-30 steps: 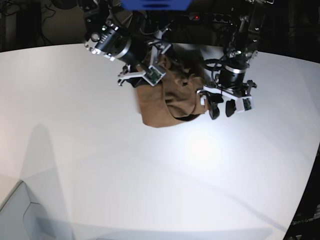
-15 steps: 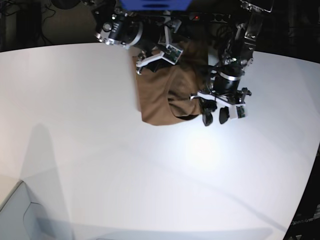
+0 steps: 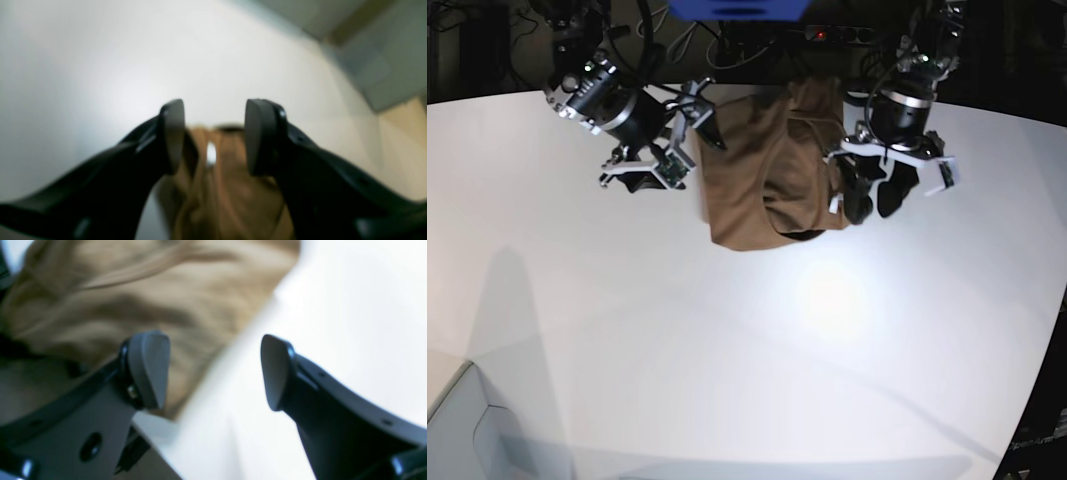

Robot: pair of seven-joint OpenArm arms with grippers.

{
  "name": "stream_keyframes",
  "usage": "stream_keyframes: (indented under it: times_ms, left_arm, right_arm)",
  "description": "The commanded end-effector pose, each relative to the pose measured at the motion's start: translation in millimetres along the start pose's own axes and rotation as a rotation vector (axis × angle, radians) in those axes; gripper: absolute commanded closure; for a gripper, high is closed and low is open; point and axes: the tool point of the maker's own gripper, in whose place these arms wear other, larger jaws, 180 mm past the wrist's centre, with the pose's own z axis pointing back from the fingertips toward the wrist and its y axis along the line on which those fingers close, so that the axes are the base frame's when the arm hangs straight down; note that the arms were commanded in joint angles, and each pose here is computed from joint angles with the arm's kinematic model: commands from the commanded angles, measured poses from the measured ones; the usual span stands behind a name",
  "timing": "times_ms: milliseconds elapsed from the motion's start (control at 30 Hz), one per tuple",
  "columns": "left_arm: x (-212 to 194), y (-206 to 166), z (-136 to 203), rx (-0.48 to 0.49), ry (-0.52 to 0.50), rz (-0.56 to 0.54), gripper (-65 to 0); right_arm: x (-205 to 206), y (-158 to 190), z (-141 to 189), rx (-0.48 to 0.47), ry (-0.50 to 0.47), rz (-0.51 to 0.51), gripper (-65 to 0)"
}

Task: Layout the t-shirt on the table in an organized manner, then fold the t-shirt properly
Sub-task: 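Pull the left gripper back along the bundle, flattening the folded shirt, then sweep the left gripper across the bundle to tuck and square its edge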

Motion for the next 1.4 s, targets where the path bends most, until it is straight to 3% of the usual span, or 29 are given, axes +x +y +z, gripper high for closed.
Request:
stream_keyframes:
  times_ms: [0,167,300,700,833,900,933,1133,1233,1367]
  left_arm:
    - [0.0,2.7,2.5,0.005,-0.015,-0.003,-31.1]
    - [-55.3,19.7,13.9,0.049,0.131,-0.001,-50.0]
    - [-64.0,18.9,15.4,0.047,0.154,-0.001,-61.3]
    - [-102.4,-10.9,-24.4,-0.056,0.237,-0.031,-61.3]
    - [-118.1,-3.1,-25.9,-0.041,0.276,-0.045,-61.1]
    - [-121.5,3.1,-30.7,-0.028,0.284,-0.056,-56.5]
    - [-121.9,5.6,-34.0,-0.023,0.285,-0.061,-50.9]
    - [-119.4,18.8,-56.3,0.000,0.281,-0.093,0.0]
    - [-118.1,18.6,-76.4,-0.005,0.349,-0.121,-3.3]
    - [-105.2,6.9,-104.4,-0.031,0.456,-0.153,0.0]
  right_arm:
    - [12.4,-6.2,3.3,-0.014,-0.049,-0.002,-43.3]
    - [11.4,-17.4,5.2,-0.044,-0.047,-0.007,-43.3]
    - [9.8,-16.5,4.4,-0.041,-0.043,-0.011,-43.3]
    - [13.7,-12.3,1.9,-0.037,-0.054,-0.030,-43.3]
    - [11.9,-13.3,2.7,-0.039,-0.047,-0.026,-43.3]
    - [11.4,-13.6,2.8,-0.040,-0.045,-0.024,-43.3]
    - [10.5,-15.5,3.5,-0.045,-0.043,-0.026,-43.3]
    - [-0.5,-45.8,14.5,-0.136,-0.028,-0.066,-43.3]
    - [-9.3,-64.4,23.4,-0.194,-0.013,-0.087,-43.3]
    - [-19.2,-81.5,33.5,-0.250,0.004,-0.109,-43.3]
